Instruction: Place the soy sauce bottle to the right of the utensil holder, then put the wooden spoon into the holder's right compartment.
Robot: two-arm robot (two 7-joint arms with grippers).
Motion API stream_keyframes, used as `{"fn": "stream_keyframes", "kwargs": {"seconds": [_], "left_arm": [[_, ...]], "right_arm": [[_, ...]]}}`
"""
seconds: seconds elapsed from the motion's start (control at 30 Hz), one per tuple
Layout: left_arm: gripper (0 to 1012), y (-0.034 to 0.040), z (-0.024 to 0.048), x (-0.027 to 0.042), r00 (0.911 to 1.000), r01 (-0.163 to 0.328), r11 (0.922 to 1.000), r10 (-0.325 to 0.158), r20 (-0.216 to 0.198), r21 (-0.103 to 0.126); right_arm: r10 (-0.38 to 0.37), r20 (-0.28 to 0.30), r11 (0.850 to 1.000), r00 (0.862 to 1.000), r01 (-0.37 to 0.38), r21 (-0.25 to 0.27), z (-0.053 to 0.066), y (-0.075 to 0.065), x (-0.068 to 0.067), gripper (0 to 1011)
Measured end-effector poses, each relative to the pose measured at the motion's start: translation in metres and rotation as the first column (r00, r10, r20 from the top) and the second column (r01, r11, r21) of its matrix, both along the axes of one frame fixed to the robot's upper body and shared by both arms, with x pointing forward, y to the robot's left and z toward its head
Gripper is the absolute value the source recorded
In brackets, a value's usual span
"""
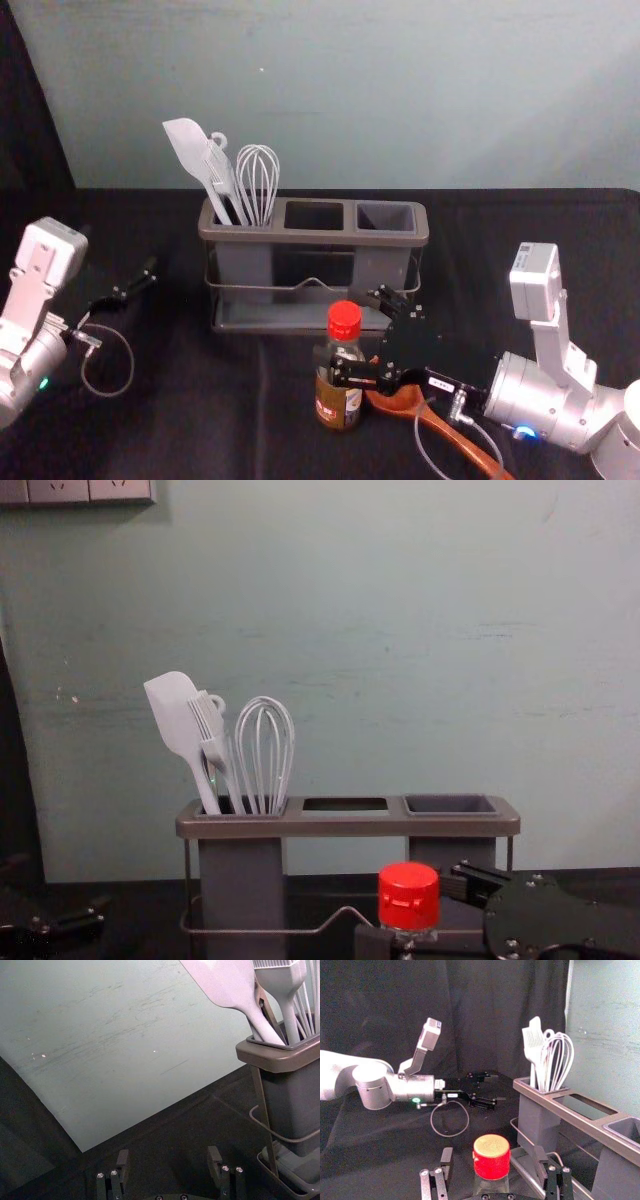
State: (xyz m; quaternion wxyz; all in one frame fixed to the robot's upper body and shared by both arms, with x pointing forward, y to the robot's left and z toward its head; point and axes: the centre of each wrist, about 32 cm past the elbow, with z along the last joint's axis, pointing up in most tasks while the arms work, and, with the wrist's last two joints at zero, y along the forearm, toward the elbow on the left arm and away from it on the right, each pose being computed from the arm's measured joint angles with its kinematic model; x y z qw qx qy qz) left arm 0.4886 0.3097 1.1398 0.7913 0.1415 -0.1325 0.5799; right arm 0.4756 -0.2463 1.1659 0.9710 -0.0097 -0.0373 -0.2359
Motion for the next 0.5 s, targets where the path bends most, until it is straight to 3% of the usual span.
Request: {"fn": "stream_keyframes", "kwargs": {"seconds": [0.23,0.5], "left_arm": [[1012,0.0000,0.0000,0.0000,1.0000,0.000,1.0000,0.000,0.000,0.000],[1012,0.0000,0.0000,0.0000,1.0000,0.000,1.0000,0.000,0.000,0.000]], "right_arm": [[0.000,0.000,1.000,1.000,0.000,0.001,0.0001,-0.0002,-0.0001,997],[-0.001,0.000,1.000,1.000,0.001,0.002,0.0002,-0.0005,-0.0002,788]]}}
